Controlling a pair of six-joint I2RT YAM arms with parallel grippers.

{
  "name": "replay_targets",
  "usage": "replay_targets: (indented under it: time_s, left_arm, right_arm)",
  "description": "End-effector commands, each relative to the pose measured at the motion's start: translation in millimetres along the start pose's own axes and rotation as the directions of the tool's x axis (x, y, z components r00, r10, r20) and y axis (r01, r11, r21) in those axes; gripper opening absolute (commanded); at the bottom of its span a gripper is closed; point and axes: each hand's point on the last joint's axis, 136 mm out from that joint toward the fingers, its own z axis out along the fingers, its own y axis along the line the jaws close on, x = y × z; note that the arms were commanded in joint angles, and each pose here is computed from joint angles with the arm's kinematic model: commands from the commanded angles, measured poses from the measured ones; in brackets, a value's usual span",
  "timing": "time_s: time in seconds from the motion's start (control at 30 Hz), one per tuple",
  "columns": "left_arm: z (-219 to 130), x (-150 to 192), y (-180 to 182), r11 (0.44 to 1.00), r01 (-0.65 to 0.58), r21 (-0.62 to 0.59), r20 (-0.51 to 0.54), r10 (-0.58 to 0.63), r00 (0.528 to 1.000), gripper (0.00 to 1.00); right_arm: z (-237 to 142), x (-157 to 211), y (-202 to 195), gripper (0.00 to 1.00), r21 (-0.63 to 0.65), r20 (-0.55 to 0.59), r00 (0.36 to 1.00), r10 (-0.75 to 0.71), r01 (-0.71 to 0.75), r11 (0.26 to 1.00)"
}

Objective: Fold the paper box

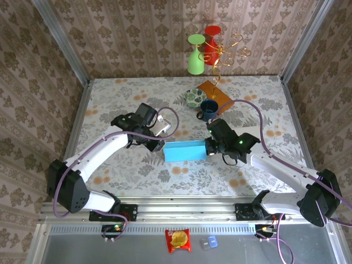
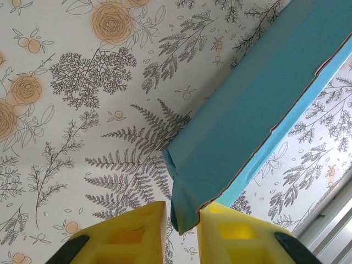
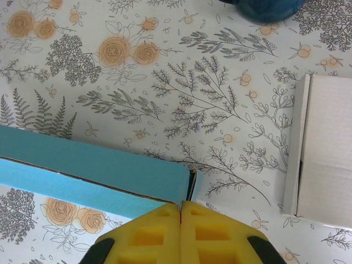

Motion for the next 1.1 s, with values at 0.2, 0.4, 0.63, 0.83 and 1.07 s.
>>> replay_targets:
  time_s: [0.2, 0.4, 0.63, 0.83, 1.07]
  left_arm:
    - [-17, -11, -3, 1.000, -0.025, -0.019, 0.074, 0.026, 0.997, 0.32]
    - [-11, -5, -7, 0.999, -0.030, 0.017, 0.039, 0.029, 0.999, 0.24]
    - [-6, -3, -6, 0.999, -0.032, 0.014, 0.024, 0.031, 0.999, 0.22]
    - [-4, -5, -4, 0.999, -0.033, 0.007, 0.010, 0.033, 0.999, 0.15]
    - [-3, -7, -4, 1.000, -0.027, 0.003, 0.006, 0.027, 1.000, 0.08]
  right_arm:
    - [3, 14, 1, 0.00, 0.001, -0.073, 0.997, -0.022, 0.022, 1.000]
    - [3, 13, 2, 0.00, 0.000, -0.071, 0.997, -0.020, 0.021, 1.000]
    - [3, 14, 2, 0.00, 0.001, -0.073, 0.997, -0.020, 0.020, 1.000]
    - [3, 13, 1, 0.00, 0.001, -0.071, 0.997, -0.020, 0.020, 1.000]
    - [3, 13, 2, 0.00, -0.002, -0.070, 0.997, -0.018, 0.018, 1.000]
